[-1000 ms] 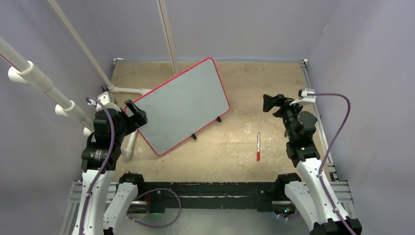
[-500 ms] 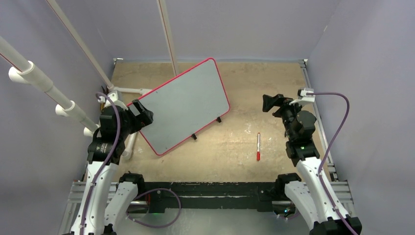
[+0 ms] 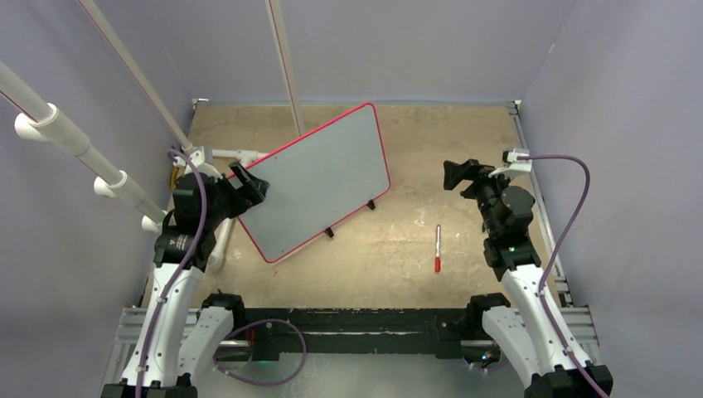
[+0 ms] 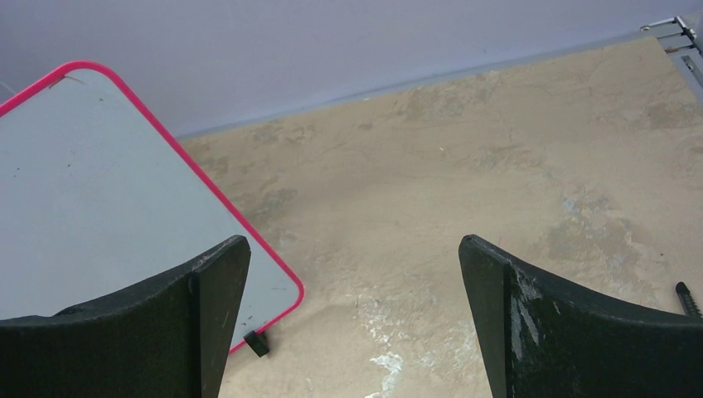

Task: Write a sentence on the whiteboard
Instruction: Move the whiteboard to the center of the board.

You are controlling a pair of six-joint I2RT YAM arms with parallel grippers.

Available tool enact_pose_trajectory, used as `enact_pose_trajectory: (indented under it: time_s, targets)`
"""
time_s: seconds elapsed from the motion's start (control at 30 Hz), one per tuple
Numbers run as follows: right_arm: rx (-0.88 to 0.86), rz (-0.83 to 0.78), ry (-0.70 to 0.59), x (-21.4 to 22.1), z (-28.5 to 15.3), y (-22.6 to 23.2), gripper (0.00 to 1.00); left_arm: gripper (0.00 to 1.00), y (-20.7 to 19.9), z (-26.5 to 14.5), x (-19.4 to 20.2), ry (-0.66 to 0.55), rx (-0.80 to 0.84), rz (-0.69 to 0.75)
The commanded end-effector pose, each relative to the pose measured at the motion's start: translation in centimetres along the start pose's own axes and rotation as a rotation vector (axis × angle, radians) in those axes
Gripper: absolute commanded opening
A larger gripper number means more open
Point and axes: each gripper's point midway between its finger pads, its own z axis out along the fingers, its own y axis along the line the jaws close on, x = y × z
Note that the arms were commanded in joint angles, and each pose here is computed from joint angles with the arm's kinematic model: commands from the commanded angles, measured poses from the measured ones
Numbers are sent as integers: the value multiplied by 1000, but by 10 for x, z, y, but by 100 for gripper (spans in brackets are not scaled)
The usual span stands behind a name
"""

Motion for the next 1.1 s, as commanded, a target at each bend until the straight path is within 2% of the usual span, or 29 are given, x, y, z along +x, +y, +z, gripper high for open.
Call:
enact_pose_trajectory:
  time_s: [0.0, 0.4, 1.07]
  targets:
    - [-41, -16, -66, -27, 2, 12, 99, 91, -20, 3, -8, -33, 92, -59]
    - [-40, -16, -61, -25, 2, 12, 99, 90, -44, 21, 10, -33, 90, -42]
    - [-36, -16, -48, -20, 5, 10, 99, 89, -87, 57, 11, -71, 164, -52]
